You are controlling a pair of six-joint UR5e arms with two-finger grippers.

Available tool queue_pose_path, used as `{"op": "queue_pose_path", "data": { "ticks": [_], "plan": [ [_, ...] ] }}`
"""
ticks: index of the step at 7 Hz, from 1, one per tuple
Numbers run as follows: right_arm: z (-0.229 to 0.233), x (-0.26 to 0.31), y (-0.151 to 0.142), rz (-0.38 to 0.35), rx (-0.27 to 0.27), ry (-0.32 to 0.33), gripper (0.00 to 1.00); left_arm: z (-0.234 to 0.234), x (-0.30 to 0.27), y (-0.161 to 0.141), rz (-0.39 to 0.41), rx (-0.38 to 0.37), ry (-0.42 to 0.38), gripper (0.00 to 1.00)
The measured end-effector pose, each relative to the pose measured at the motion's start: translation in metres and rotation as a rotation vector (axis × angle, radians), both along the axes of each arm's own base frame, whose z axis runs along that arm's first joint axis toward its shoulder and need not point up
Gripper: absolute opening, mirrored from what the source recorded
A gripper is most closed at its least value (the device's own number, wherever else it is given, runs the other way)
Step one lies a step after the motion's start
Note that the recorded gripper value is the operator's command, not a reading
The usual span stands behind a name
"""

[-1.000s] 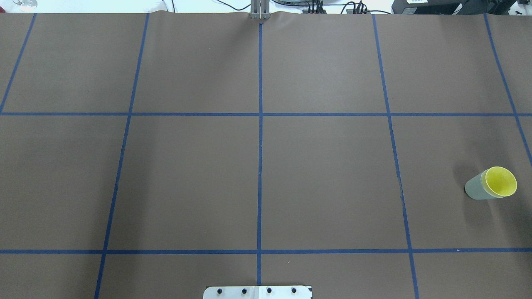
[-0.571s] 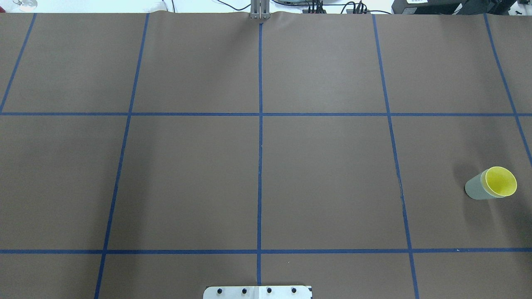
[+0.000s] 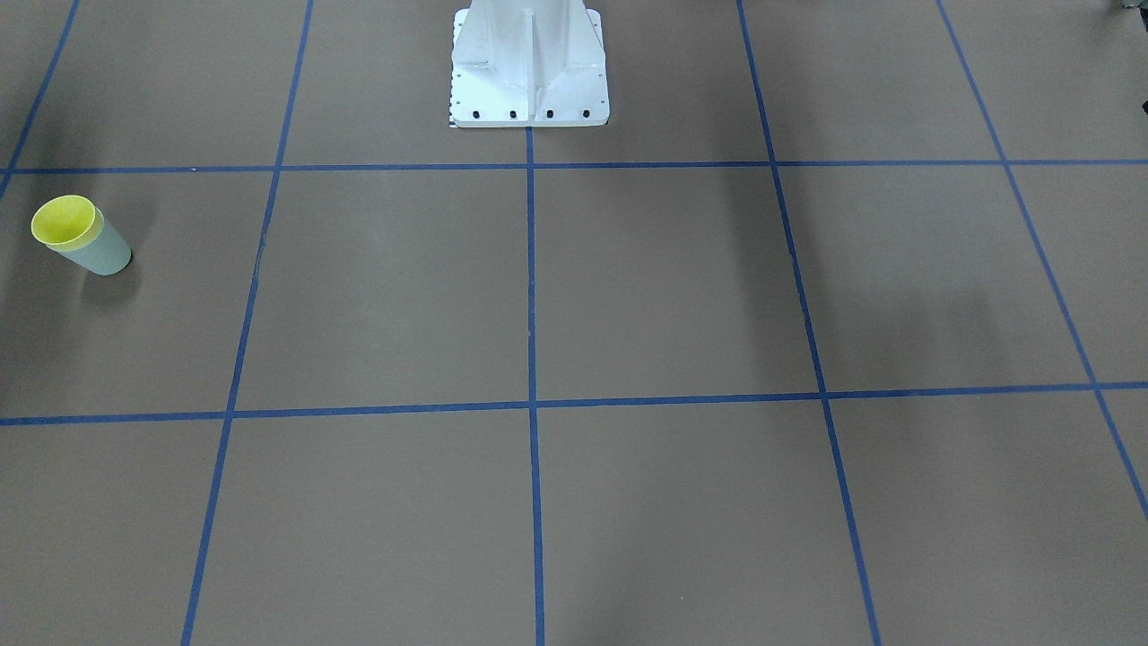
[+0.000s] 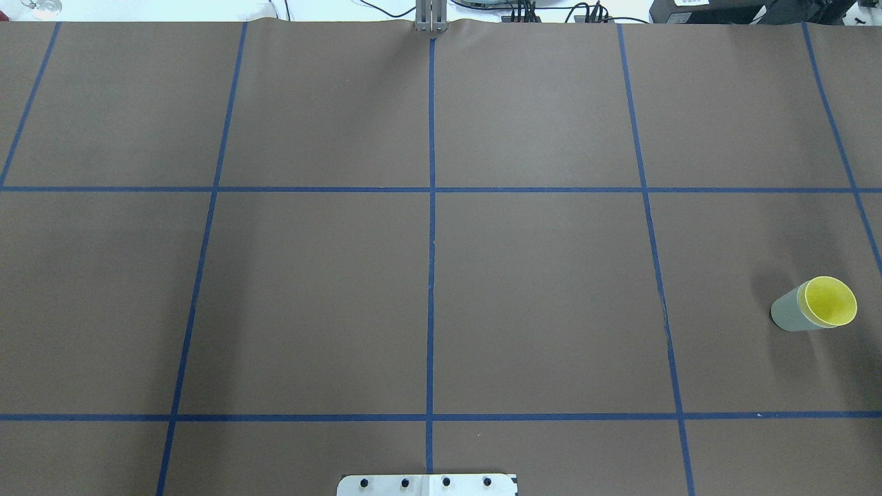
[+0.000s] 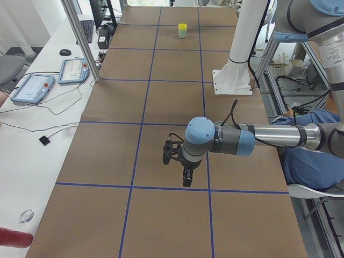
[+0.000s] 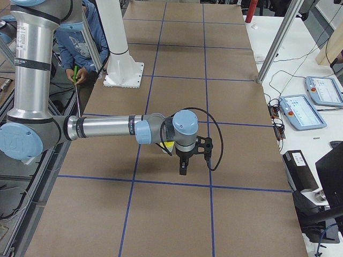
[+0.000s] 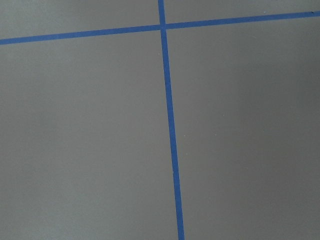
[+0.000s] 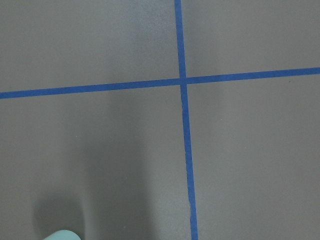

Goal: Transfer and stack yellow cup on green cup

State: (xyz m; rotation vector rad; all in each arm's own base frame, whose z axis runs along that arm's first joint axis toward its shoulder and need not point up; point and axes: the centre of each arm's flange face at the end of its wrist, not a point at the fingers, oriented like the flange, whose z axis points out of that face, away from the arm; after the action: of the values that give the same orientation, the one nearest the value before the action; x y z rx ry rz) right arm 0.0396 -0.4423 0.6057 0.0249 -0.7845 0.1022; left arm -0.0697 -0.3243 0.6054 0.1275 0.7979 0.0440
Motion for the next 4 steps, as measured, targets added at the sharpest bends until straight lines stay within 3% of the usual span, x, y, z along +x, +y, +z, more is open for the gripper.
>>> {"op": "queue_pose_path", "data": {
  "ticks": [4],
  "plan": [
    [0.002,0.000,-0.002,0.003,-0.007,0.001,1.00,-0.012,0.000,-0.017,0.000,0.035,-0.001,1.00]
  ]
}}
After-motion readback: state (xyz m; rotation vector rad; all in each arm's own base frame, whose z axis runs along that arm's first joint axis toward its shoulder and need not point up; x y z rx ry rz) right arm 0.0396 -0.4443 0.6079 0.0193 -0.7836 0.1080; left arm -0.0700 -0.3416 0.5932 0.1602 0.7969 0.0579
